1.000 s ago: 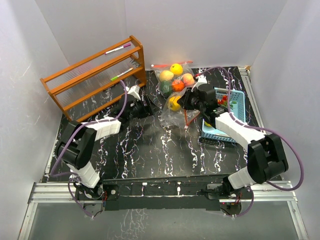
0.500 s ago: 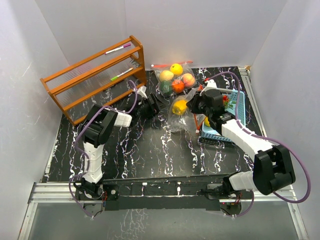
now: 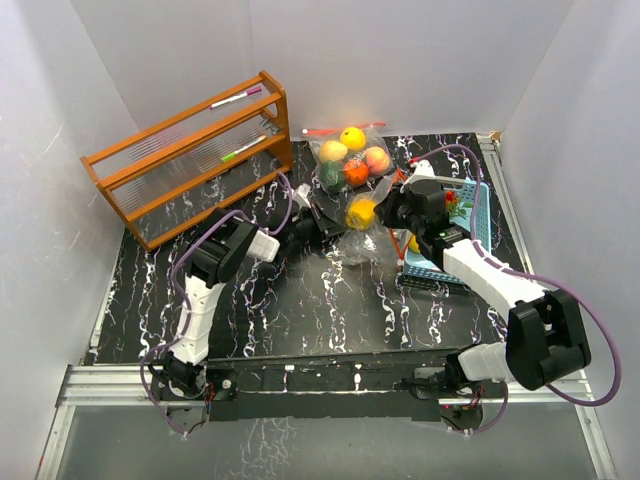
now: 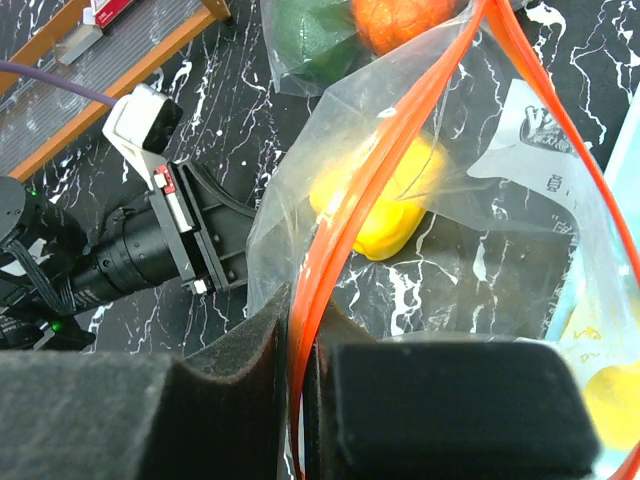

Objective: Open the zip-top bag and remove the fake food
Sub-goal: Adjust the zipper food storage bag at the center of the board.

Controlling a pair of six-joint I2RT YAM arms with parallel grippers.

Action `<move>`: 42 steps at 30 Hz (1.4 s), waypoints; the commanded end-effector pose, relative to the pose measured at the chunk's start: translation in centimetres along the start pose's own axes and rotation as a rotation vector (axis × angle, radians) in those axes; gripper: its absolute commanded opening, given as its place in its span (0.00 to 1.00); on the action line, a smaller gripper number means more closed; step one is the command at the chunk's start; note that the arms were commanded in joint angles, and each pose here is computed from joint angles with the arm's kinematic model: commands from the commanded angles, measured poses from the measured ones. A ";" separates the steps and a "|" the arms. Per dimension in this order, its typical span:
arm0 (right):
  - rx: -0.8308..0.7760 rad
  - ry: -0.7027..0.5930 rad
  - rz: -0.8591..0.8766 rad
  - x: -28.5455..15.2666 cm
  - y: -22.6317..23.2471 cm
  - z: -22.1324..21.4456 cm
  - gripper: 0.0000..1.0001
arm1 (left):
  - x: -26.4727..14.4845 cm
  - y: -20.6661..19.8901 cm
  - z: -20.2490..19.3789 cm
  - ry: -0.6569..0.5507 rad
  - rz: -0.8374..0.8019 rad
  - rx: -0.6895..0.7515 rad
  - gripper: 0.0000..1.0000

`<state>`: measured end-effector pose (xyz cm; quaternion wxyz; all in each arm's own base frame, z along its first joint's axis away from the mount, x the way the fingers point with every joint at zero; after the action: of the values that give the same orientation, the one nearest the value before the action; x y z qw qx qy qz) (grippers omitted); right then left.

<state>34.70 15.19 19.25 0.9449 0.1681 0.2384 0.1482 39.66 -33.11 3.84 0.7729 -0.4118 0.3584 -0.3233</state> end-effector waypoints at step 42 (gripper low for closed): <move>-0.140 0.025 0.374 4.1 14.7 1.1 0.12 | -12.7 -6.2 6.5 -0.286 0.093 0.204 0.61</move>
<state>35.75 29.11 23.26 0.9052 0.1456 0.2263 0.3289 36.67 -23.85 13.25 0.8500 -0.3739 0.2588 -0.2659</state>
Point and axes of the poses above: each gripper's point midway between its finger pads, its own x axis out along the fingers, its own y axis along the line the jaws close on, z = x × y, the point moved 4 cm from there along -x, back along the fingers, and after that the axes turned 1 degree about -x, right-handed, at the moved point
